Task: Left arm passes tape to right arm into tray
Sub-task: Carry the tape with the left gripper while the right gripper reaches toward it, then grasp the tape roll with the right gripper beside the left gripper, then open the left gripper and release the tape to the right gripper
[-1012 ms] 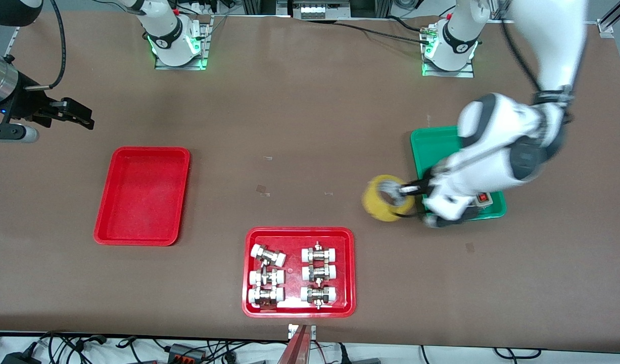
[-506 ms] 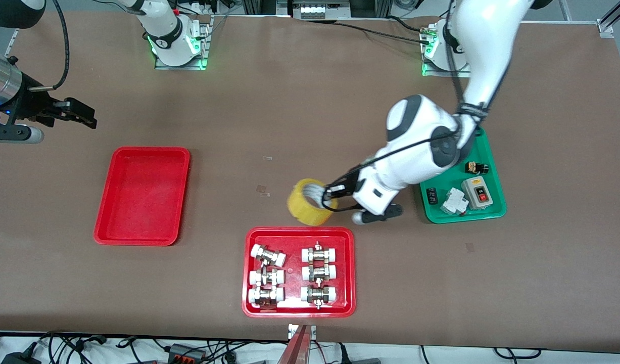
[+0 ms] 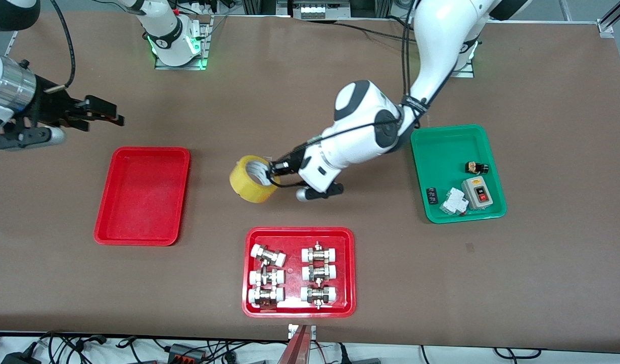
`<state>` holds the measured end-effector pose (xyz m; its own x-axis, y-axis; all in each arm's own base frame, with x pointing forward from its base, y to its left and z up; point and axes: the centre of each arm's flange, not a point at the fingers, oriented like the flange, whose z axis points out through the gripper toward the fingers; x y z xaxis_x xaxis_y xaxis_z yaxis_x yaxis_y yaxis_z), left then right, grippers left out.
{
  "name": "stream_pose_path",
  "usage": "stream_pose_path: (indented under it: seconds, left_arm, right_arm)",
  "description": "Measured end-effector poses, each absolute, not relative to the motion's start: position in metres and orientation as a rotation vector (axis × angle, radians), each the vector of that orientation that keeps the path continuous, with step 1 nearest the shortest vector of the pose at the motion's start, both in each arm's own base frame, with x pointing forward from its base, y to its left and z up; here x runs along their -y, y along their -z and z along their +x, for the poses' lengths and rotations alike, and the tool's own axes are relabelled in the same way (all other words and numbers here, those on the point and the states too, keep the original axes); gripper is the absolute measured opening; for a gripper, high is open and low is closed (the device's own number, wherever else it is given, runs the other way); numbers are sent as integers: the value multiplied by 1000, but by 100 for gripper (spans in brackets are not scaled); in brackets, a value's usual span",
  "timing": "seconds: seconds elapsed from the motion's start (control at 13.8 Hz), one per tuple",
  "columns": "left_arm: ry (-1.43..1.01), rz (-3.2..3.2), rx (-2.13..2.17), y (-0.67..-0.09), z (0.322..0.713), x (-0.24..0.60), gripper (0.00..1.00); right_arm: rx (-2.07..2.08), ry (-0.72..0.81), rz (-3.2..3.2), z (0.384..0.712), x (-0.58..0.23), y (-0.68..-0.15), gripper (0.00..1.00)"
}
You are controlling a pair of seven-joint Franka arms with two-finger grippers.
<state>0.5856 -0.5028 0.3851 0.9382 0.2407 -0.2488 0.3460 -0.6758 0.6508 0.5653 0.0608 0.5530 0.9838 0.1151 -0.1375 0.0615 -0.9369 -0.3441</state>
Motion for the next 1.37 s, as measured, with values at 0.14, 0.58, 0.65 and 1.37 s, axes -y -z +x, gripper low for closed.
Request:
stream_pose_path:
  seconds: [0.14, 0.58, 0.65, 1.37]
  left_arm:
    - [180, 2338, -412, -389, 587, 503, 22]
    - [176, 2327, -417, -386, 594, 504, 22]
    - [175, 2324, -418, -386, 595, 504, 22]
    - [186, 2325, -397, -385, 588, 516, 22]
  right_arm:
    - [167, -206, -2627, 581, -76, -532, 100]
    - [196, -66, -2395, 620, -151, -484, 100]
    - [204, -45, -2390, 622, -170, -479, 100]
    - [239, 34, -2419, 629, -233, -437, 93]
